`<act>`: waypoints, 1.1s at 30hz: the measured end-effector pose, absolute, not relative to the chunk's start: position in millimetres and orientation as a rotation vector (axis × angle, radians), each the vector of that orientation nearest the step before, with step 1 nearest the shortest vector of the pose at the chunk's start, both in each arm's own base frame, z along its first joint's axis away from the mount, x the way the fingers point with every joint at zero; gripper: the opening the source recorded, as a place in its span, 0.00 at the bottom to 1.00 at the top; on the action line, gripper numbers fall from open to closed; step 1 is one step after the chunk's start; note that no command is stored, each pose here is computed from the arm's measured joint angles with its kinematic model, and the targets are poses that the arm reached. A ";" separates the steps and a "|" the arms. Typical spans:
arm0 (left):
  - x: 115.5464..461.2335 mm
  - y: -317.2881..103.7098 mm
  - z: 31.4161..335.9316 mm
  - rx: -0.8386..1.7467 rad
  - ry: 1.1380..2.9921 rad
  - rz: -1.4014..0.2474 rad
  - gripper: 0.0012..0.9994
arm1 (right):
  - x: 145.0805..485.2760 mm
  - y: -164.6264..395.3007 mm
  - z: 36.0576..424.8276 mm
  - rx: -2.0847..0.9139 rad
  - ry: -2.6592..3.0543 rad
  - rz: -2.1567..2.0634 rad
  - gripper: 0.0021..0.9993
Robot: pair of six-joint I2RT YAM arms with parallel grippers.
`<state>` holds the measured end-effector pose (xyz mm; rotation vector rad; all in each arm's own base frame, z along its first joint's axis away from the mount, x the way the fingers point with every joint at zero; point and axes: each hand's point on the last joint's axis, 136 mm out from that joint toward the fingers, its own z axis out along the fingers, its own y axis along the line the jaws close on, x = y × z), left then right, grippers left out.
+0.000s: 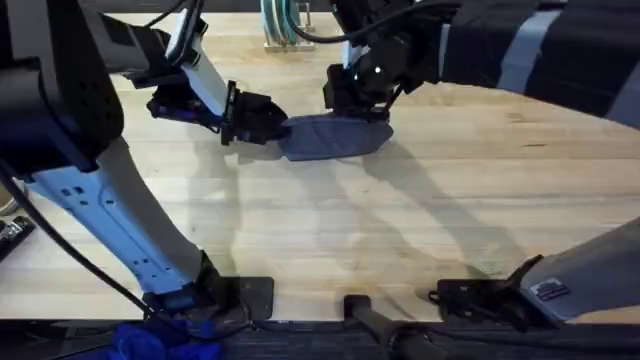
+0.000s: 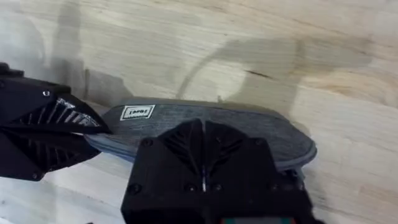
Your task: Unzip the bag, pick up the pens from the table one at a time and place them inside, then zip the bag closed.
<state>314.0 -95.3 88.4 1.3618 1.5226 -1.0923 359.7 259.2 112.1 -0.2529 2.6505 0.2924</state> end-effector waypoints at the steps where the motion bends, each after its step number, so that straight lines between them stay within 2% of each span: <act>1: 314.0 -95.3 88.4 1.362 1.523 -1.092 0.04 | 359.7 259.2 112.2 -0.253 2.650 0.293 0.03; 33: 314.1 -95.3 88.3 1.362 1.522 -1.092 0.04 | 369.5 244.0 128.4 -0.215 2.588 0.213 0.03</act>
